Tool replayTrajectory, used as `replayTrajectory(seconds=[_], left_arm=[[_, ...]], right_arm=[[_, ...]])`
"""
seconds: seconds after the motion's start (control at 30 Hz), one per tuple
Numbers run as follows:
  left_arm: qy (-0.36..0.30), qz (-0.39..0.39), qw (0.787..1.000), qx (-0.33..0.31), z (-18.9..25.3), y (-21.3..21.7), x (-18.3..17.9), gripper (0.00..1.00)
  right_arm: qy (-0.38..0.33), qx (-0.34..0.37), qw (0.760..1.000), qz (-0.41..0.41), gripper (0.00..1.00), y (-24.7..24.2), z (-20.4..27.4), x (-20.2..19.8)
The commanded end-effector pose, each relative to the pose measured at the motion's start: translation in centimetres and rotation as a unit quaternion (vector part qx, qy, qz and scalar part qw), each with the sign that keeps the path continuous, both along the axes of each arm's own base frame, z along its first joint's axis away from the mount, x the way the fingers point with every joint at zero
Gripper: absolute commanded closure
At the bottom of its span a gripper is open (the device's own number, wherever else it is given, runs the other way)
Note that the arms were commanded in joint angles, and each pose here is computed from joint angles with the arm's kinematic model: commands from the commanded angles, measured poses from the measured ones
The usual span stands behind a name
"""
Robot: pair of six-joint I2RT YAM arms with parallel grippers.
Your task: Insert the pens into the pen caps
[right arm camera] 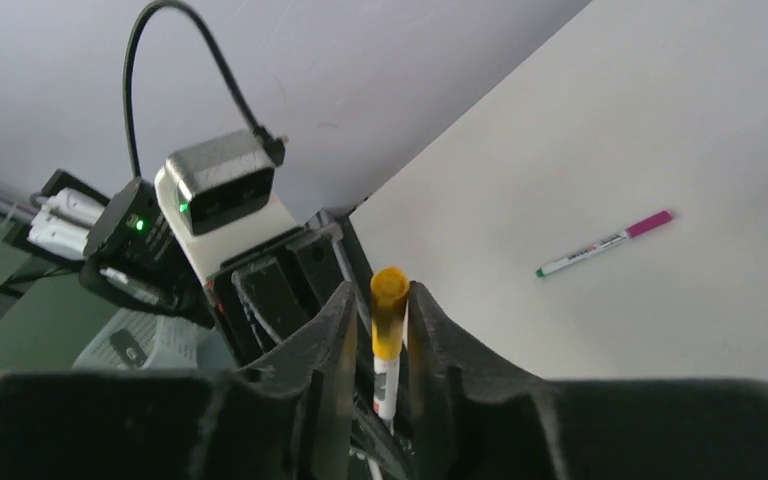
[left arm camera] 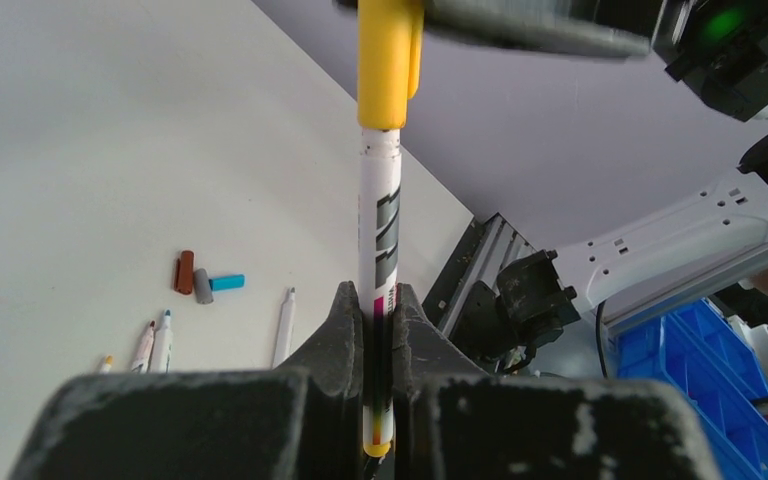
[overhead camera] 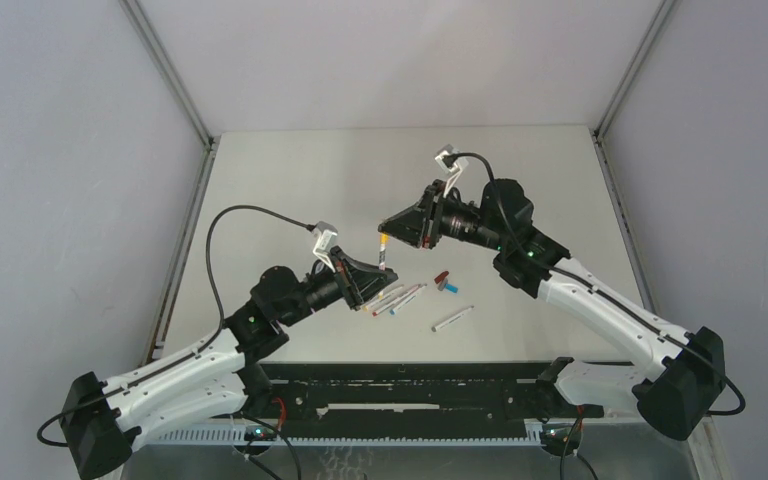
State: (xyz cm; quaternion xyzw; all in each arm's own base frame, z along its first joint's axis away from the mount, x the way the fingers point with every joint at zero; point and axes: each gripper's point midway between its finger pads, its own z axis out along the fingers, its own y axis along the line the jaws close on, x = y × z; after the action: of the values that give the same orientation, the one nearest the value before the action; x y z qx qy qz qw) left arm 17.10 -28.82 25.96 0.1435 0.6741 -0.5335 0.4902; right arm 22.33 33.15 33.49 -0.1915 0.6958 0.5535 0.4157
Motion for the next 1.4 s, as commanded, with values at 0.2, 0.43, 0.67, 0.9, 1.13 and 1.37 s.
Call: replayTrajectory(seconds=[0.2, 0.43, 0.67, 0.9, 1.13, 1.37], left_arm=[[-0.060, 0.000, 0.997, -0.048, 4.8, 0.1, 0.1, 1.00], [-0.059, -0.003, 0.997, -0.043, 4.5, 0.0, 0.0, 1.00], [-0.058, -0.005, 0.998, -0.038, 4.5, -0.1, 0.0, 1.00], [-0.057, -0.005, 0.998, -0.036, 4.3, -0.1, 0.0, 1.00], [-0.072, 0.017, 0.996, -0.051, 5.9, 0.2, 0.7, 1.00], [-0.103, 0.049, 0.991, -0.072, 8.4, 1.2, 1.4, 1.00]], right_arm=[[-0.022, -0.001, 0.998, 0.064, 0.42, -0.3, 0.7, -2.3], [-0.040, 0.016, 0.996, 0.075, 0.44, 0.6, 2.3, -1.6], [-0.045, 0.023, 0.995, 0.084, 0.55, 1.2, 2.8, -1.4], [-0.038, 0.010, 0.996, 0.083, 0.90, 1.2, 2.0, -1.3], [-0.009, -0.044, 0.994, 0.097, 1.00, 1.5, -1.4, -2.4], [0.041, -0.090, 0.988, 0.122, 1.00, 1.3, -5.5, -4.6]])
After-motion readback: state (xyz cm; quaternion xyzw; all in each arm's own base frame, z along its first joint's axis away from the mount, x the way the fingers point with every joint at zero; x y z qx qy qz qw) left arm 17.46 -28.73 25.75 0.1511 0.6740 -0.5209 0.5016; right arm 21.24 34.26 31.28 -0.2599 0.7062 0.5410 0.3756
